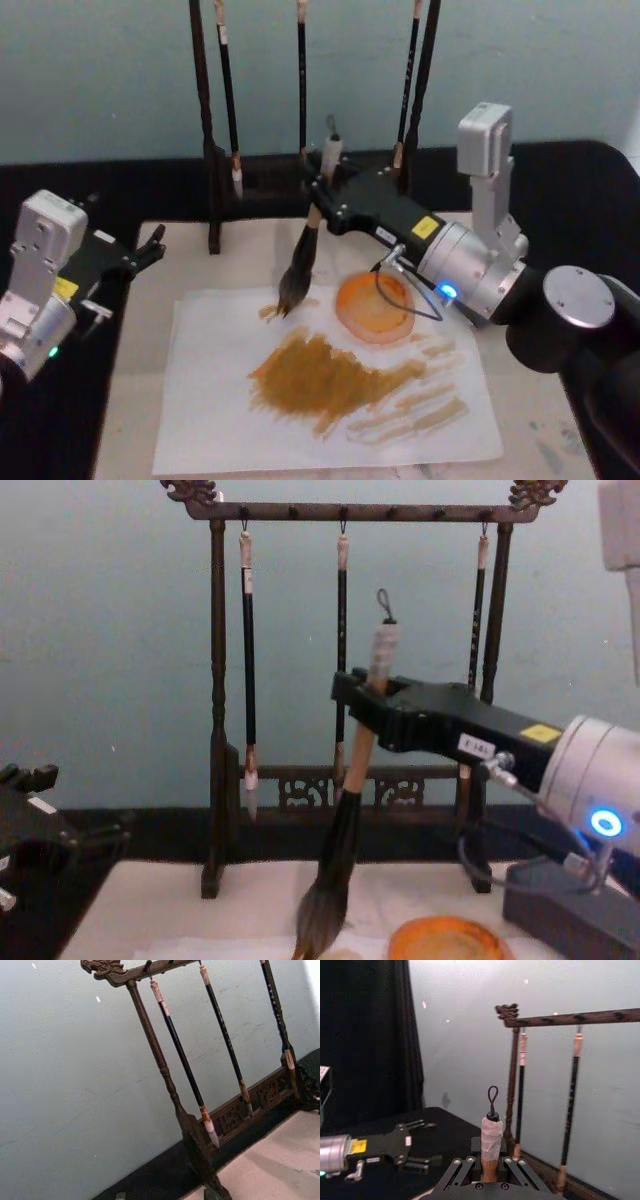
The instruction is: Pick up the brush from the inkstone, write on the paper, then place the brush back to its original position.
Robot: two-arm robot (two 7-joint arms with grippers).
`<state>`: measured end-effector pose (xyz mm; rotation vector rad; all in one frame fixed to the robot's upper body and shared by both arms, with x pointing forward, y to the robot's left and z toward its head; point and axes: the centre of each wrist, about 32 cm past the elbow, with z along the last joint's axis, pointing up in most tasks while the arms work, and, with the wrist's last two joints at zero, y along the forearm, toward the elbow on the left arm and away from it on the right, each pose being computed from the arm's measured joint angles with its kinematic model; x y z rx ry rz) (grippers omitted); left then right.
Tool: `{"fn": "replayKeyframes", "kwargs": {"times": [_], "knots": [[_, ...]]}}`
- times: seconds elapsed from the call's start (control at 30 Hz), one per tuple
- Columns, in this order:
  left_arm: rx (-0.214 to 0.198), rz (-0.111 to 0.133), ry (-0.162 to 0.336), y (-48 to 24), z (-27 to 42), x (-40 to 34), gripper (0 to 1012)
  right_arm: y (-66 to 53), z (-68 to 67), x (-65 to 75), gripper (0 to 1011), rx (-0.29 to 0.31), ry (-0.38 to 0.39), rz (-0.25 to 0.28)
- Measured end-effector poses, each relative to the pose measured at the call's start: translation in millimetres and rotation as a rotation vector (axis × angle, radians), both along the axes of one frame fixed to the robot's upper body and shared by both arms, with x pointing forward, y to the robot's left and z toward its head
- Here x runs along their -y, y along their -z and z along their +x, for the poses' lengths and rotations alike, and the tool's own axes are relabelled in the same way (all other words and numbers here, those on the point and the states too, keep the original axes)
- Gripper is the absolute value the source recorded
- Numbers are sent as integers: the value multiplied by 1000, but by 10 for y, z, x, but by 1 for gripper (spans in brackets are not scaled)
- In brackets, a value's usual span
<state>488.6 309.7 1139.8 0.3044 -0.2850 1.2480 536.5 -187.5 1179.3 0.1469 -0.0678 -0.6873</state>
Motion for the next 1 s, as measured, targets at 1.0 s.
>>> {"fn": "replayKeyframes", "kwargs": {"times": [1.0], "knots": [[0, 0, 0, 0, 0, 0, 1010, 99, -53, -160, 171, 18, -76, -54]]}}
